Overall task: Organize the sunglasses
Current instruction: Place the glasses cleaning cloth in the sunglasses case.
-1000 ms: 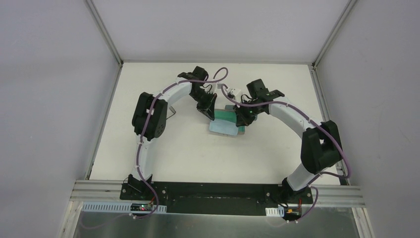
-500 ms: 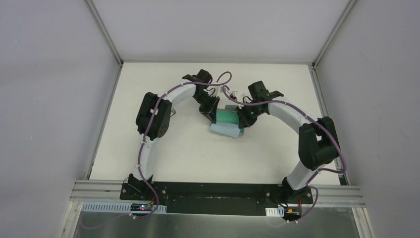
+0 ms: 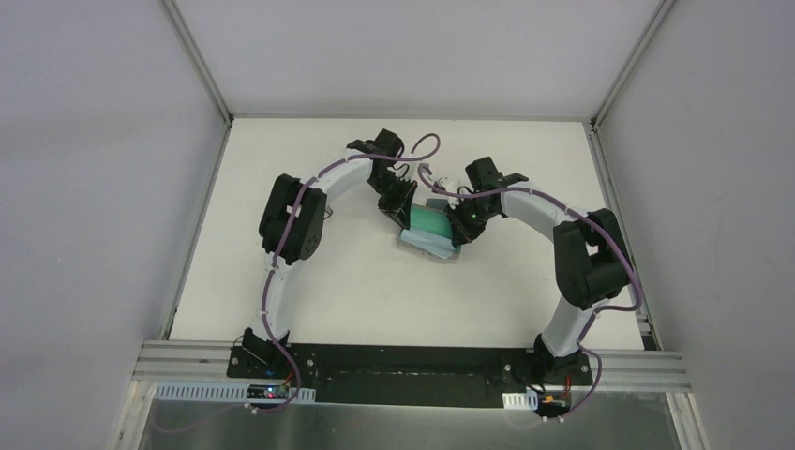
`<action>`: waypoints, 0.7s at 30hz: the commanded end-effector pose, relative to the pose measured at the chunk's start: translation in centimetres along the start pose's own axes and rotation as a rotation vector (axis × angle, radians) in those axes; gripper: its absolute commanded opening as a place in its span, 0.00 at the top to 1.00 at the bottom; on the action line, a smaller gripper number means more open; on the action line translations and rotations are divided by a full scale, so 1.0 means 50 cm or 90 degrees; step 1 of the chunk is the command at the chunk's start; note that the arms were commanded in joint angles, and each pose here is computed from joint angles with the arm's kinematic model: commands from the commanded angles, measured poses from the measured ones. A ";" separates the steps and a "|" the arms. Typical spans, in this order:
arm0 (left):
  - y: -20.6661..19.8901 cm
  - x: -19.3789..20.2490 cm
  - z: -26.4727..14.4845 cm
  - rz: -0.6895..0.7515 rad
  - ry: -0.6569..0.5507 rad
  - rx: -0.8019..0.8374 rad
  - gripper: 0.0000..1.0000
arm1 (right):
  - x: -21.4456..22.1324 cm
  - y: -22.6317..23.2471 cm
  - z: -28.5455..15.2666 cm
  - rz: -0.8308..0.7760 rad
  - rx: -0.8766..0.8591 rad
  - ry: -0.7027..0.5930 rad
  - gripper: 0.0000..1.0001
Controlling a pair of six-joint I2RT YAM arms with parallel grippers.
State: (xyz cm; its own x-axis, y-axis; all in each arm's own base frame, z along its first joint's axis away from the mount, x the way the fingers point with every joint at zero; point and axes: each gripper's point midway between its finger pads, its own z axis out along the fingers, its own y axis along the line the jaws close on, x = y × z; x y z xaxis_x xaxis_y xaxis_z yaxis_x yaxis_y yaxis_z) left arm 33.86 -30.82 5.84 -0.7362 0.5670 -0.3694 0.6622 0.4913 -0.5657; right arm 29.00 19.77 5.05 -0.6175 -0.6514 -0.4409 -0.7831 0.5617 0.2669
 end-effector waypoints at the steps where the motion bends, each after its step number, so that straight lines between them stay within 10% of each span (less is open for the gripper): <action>1: 0.025 -0.022 0.003 0.027 -0.010 -0.040 1.00 | -0.011 -0.023 -0.010 0.002 0.028 -0.002 1.00; 21: 0.041 -0.032 0.007 0.033 -0.010 -0.063 1.00 | -0.022 -0.018 -0.001 0.016 0.014 -0.011 0.97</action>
State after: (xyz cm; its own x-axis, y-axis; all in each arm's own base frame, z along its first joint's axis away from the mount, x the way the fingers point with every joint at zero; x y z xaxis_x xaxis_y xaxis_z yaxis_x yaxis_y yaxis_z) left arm 34.44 -31.00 4.50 -0.7316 0.5807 -0.3573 0.6693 0.5121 -0.5382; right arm 29.38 19.70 4.20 -0.6297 -0.6511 -0.4236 -0.7735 0.5761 0.2644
